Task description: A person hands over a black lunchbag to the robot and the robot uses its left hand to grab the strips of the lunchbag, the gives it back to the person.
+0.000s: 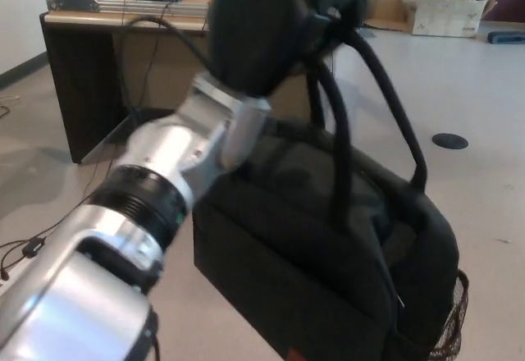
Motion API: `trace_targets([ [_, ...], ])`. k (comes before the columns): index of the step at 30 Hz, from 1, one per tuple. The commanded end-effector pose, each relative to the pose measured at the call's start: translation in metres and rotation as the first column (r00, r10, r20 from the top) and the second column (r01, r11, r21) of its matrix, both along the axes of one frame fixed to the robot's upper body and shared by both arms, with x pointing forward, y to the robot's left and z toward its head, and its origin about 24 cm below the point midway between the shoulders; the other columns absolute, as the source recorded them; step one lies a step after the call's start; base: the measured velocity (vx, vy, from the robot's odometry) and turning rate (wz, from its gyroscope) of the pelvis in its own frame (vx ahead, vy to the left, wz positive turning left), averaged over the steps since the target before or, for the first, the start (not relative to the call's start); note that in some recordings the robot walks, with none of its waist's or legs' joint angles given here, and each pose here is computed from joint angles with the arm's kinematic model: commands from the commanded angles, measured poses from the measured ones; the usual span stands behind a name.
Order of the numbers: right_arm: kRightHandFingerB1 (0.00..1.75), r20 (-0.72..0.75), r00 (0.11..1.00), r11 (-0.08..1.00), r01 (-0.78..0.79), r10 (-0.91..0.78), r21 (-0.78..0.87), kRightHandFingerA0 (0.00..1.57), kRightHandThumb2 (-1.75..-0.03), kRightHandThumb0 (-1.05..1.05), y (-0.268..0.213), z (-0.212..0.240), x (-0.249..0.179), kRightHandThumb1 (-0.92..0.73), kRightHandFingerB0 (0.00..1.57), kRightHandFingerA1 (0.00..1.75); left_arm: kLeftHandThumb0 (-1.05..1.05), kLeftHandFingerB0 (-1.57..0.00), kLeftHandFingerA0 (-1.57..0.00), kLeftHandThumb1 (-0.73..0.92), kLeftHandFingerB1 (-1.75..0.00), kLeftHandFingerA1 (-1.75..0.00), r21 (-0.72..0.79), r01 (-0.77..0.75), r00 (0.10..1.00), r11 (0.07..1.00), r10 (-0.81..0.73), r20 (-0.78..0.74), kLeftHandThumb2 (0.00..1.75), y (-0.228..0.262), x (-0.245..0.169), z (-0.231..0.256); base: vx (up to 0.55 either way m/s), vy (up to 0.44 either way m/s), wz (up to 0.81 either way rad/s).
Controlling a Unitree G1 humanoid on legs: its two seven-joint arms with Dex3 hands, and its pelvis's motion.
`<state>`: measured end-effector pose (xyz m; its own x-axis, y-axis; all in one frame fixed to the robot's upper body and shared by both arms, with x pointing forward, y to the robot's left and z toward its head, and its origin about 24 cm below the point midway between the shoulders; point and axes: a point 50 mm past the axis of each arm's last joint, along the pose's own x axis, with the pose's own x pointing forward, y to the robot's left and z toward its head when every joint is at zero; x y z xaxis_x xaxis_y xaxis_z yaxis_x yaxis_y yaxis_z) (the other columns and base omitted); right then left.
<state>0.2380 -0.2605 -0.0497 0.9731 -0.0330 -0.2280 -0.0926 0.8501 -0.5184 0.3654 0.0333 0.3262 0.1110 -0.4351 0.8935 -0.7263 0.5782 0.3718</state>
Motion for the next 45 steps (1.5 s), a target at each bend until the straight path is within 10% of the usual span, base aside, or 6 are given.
trace_targets([
  [1,0.39,-0.030,1.000,1.000,0.006,-0.006,0.003,0.43,-0.65,-0.69,-0.001,-0.010,-0.016,-0.84,0.41,0.44,-0.33,-0.96,-1.23,0.38,-1.17,-1.38,0.012,0.033,0.998,0.999,-0.033,-0.053,0.82,-0.021,-0.003,-0.018,0.00,0.000,0.00],
  [12,0.48,-0.035,0.999,1.000,-0.006,0.005,-0.008,0.33,-1.09,-0.75,0.001,-0.008,-0.010,-0.71,0.28,0.54,-0.36,-0.96,-0.95,0.55,-0.90,-1.60,0.048,0.031,0.994,0.998,-0.026,-0.108,0.63,-0.031,-0.002,-0.036,0.00,0.000,0.00],
  [23,0.49,-0.007,1.000,1.000,-0.009,0.009,-0.023,0.33,-1.10,-0.75,-0.001,-0.001,-0.001,-0.72,0.29,0.54,-0.29,-0.70,-0.88,0.57,-1.63,-1.75,0.055,-0.011,0.999,0.998,0.014,-0.049,0.57,-0.019,0.002,-0.026,0.00,0.000,0.00],
  [37,0.52,-0.012,1.000,1.000,-0.001,0.001,-0.013,0.38,-1.07,-0.70,0.000,-0.004,-0.006,-0.67,0.34,0.56,-0.32,-0.95,-1.19,0.38,-1.27,-1.41,0.045,0.014,0.997,0.999,-0.010,-0.075,0.79,-0.013,0.002,-0.033,0.00,0.000,0.00],
  [38,0.38,-0.015,1.000,1.000,-0.003,0.002,-0.010,0.42,-0.68,-0.78,0.000,-0.004,-0.006,-0.81,0.39,0.44,-0.69,-0.25,-0.14,0.49,-0.44,-0.52,0.067,0.029,0.982,0.997,-0.016,-0.188,0.83,-0.014,0.005,-0.033,0.00,0.000,0.00],
  [45,0.51,-0.027,1.000,1.000,-0.002,0.002,-0.013,0.38,-1.07,-0.70,-0.001,-0.005,-0.007,-0.67,0.33,0.57,-1.02,0.00,0.00,0.65,0.00,0.00,0.212,0.104,0.869,0.972,0.015,-0.495,0.60,-0.012,0.007,-0.028,0.00,0.000,0.00],
])
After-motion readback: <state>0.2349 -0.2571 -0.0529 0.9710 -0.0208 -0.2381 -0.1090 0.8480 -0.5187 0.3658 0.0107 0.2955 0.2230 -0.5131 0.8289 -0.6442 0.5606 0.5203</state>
